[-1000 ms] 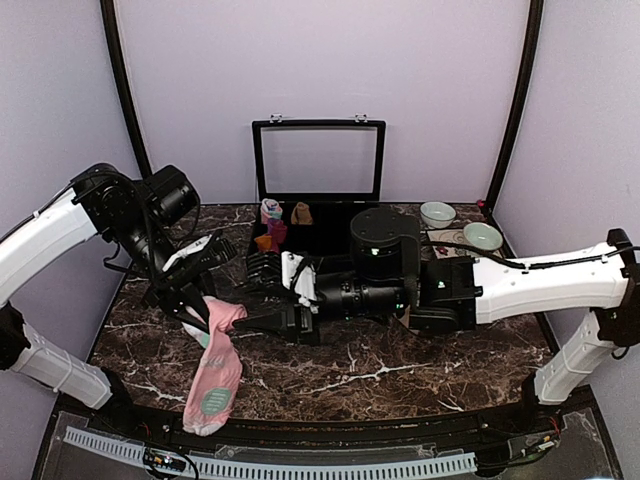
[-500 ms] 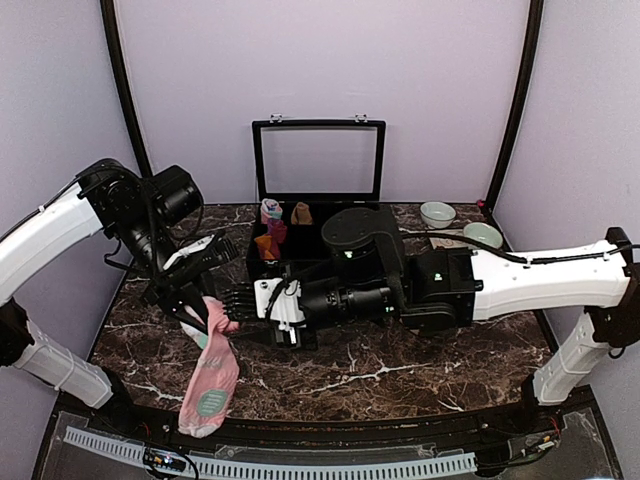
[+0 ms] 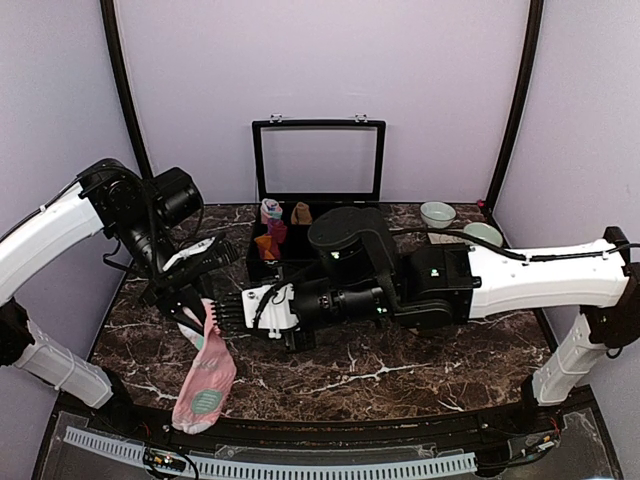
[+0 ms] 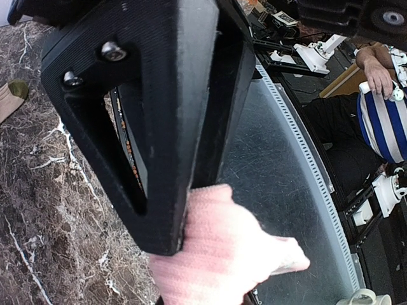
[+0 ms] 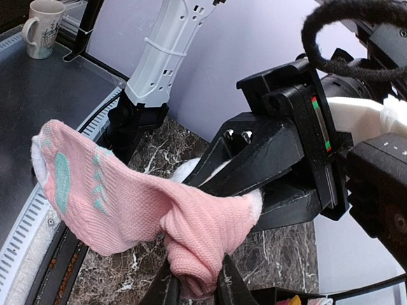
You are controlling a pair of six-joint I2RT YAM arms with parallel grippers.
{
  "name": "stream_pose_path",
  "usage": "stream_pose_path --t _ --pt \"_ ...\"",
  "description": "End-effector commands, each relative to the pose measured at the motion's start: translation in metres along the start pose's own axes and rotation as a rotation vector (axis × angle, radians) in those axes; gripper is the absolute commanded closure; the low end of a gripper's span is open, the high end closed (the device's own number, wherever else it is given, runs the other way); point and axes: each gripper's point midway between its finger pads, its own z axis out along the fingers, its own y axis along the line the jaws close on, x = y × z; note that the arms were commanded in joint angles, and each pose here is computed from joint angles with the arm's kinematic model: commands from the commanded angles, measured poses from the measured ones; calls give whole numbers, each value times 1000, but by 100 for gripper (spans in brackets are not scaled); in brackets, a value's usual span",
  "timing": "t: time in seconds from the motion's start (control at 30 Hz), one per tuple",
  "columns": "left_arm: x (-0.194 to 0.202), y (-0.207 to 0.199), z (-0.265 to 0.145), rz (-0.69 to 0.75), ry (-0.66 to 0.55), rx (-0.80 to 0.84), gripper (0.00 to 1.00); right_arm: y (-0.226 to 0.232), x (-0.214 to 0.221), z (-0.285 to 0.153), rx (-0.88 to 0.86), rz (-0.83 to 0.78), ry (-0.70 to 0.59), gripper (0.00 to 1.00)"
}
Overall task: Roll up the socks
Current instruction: Roll the sock.
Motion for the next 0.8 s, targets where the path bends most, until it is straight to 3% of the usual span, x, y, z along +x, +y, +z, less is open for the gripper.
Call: stream_pose_path --t 0.0,0.1,0.2,0.3,0.4,0.53,0.77 --pt "-10 -4 -5 23 -26 -2 100 -4 -15 5 31 -3 -42 83" --pt "-9 -2 -5 21 -20 -4 100 2 -16 8 15 15 -53 87" --pt "-7 1 -4 18 -5 -12 95 5 -11 13 12 46 -37 100" --pt "-4 9 -5 8 25 -47 69 -7 7 17 96 96 31 100" --pt "-2 13 -8 38 43 -100 57 -27 34 15 221 156 130 100" --pt "-1 23 -10 89 45 -181 51 -38 35 5 294 205 106 100" --pt "6 57 -23 187 95 -418 51 -53 36 4 380 296 91 100"
